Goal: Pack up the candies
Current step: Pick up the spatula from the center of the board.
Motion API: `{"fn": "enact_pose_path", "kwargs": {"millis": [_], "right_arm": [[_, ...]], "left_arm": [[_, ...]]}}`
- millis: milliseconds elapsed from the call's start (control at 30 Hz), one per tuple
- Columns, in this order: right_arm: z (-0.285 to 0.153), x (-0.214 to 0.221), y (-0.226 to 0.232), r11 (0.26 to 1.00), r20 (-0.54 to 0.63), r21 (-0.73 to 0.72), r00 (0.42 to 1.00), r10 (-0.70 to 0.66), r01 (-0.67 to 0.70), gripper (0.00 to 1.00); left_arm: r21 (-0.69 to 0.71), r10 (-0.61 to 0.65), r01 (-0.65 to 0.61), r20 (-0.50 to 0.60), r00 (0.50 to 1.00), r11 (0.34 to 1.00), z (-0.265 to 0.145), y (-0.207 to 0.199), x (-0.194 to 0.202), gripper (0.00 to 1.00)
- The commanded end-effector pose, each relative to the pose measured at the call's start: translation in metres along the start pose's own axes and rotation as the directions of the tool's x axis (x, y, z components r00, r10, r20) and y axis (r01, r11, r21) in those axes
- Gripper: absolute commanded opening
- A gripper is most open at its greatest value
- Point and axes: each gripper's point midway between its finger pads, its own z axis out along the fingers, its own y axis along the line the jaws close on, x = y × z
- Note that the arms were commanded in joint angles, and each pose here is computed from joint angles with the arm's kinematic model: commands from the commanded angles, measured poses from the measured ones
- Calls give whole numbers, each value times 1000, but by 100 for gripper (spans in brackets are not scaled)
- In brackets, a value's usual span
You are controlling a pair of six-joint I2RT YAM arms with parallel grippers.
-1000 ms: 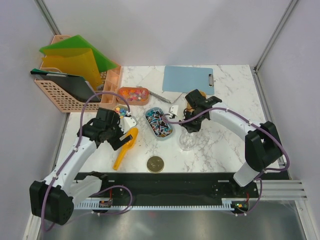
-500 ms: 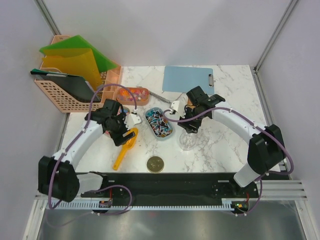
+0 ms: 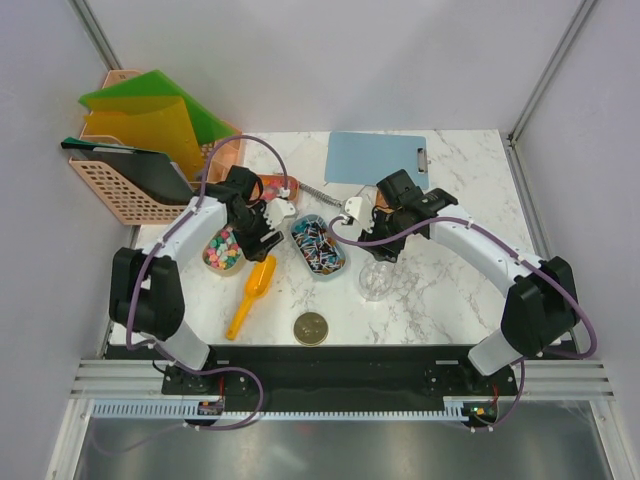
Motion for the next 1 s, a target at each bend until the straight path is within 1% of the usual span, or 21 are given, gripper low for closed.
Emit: {"fn": "enact_pose_path", "kwargs": {"millis": [0,67,100,200,300,433,467,533,567,667,867,967], "right_arm": [[-13,-13,-8,999,40,47,999,-18,16,62],[-12,-12,-9,999,36,47,999,-20,19,62],[-13,-12,-9,999,36,49,999,-21,19,62],[-13,-10,-9,998,29,51,999,-24,22,62],[-13,-8,-8,998,25,52,999,-20,18,61],[-10,-6,-5,999,24,39,1000,-14,13,61],[-10,-7,-6,999,25,38,1000,-14,13,61],[-11,-8,-7,999,25,38,1000,-19,18,61],[-11,-10,-8,999,27,40,999,-23,22,61],[-12,-9,-9,998,19,44,999,-40,39,61],[-10,-7,-9,998,9,39,999,-51,50,61],[-11,-9,-12,998,13,44,999,-42,42,61]], "left_arm": [[22,-8,8,23,1000,1000,-1,5,-12,76],[25,3,-2,-14,1000,1000,5,9,-6,75],[39,0,1,-41,999,999,5,7,-1,74],[34,-17,20,-88,996,999,0,6,9,71],[-9,-69,68,-106,992,998,-10,5,18,71],[1,-158,159,-135,978,987,-4,-9,29,70],[0,-207,209,-142,968,978,-2,-11,30,69],[-2,-262,264,-154,953,964,2,-13,31,67],[-10,-318,320,-158,935,947,3,-15,31,67],[-15,-384,386,-151,911,922,5,-19,30,64],[-34,-436,438,-187,880,899,15,-24,41,61],[-49,-453,453,-203,868,890,22,-26,49,58]]}}
